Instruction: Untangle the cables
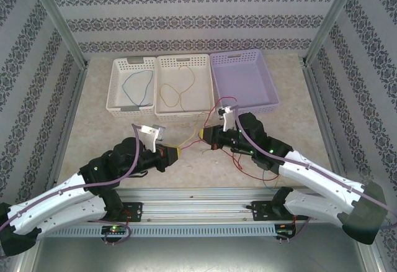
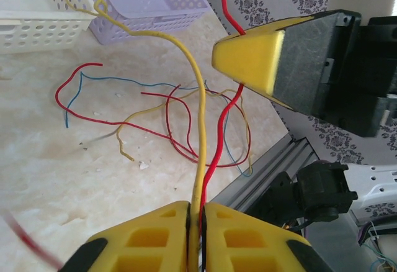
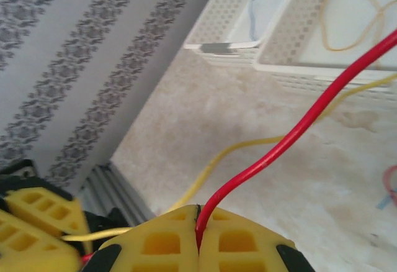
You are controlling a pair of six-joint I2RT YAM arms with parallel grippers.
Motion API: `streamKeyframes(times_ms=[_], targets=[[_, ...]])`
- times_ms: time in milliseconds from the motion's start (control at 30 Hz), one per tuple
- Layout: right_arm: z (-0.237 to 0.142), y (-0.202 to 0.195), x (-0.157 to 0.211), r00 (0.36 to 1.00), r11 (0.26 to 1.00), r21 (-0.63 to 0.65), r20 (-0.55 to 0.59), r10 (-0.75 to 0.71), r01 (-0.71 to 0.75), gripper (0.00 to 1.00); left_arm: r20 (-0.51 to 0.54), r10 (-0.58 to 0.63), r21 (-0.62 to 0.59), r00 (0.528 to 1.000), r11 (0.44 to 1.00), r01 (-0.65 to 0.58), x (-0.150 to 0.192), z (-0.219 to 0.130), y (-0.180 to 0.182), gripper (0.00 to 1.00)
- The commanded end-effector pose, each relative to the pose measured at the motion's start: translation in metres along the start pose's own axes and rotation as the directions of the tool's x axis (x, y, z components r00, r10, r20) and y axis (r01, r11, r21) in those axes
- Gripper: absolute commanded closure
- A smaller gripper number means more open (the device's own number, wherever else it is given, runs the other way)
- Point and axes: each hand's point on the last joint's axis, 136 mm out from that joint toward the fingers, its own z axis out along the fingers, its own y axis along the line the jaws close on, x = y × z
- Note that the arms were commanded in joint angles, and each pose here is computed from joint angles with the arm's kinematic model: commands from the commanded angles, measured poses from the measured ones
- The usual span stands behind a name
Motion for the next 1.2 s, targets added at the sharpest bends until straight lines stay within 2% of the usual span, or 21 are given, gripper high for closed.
streamKeyframes(times_ms=[0,67,133,267,333,367,600,700,833,933,1033,1167], targets=[[-0.012,-0.016,-0.004,0.998,0.994,0.096,0.028,-0.05,0.047,1.0,0.008,-0.002,-0.001,1.0,1.0,0.002,0.002,-0.005,0.001,0.8],[-0.013,-0.017,-0.001,0.999,0.995,0.093,0.023,-0.047,0.045,1.0,0.009,-0.003,0.0,1.0,1.0,0.003,0.003,-0.003,0.001,0.74],[-0.012,-0.018,0.001,0.999,0.994,0.096,0.014,-0.046,0.045,1.0,0.012,-0.004,0.001,1.0,1.0,0.004,0.002,-0.002,0.001,0.74],[-0.018,-0.019,0.002,0.998,0.992,0.107,0.005,-0.061,0.06,1.0,0.011,-0.005,0.002,1.0,1.0,0.005,0.003,-0.003,0.001,0.84],[-0.027,-0.021,-0.001,0.996,0.987,0.14,0.015,-0.085,0.082,1.0,0.016,0.0,0.0,1.0,1.0,0.0,0.0,-0.006,0.0,0.97],[-0.032,-0.022,-0.004,0.995,0.984,0.154,0.025,-0.094,0.089,1.0,0.021,0.003,-0.005,1.0,1.0,-0.003,-0.001,-0.009,0.001,1.0],[-0.067,-0.022,-0.024,0.986,0.972,0.206,0.094,-0.138,0.116,1.0,0.056,0.049,-0.025,0.997,0.999,-0.048,-0.013,-0.025,-0.002,1.0],[-0.08,-0.02,-0.032,0.98,0.967,0.223,0.12,-0.156,0.126,1.0,0.109,0.087,-0.037,0.99,0.996,-0.083,-0.028,-0.035,-0.006,1.0],[-0.096,-0.016,-0.045,0.97,0.961,0.241,0.163,-0.178,0.136,1.0,0.205,0.177,-0.108,0.963,0.982,-0.157,-0.065,-0.058,-0.014,1.0],[-0.107,-0.013,-0.055,0.963,0.955,0.259,0.188,-0.195,0.143,1.0,0.239,0.252,-0.182,0.938,0.96,-0.212,-0.089,-0.067,-0.019,1.0],[-0.118,-0.012,-0.065,0.953,0.942,0.298,0.208,-0.219,0.152,1.0,0.221,0.315,-0.299,0.923,0.923,-0.244,-0.109,-0.069,-0.015,1.0],[-0.137,-0.015,-0.081,0.937,0.913,0.379,0.241,-0.251,0.147,1.0,0.169,0.384,-0.398,0.908,0.869,-0.293,-0.128,-0.058,-0.015,1.0]])
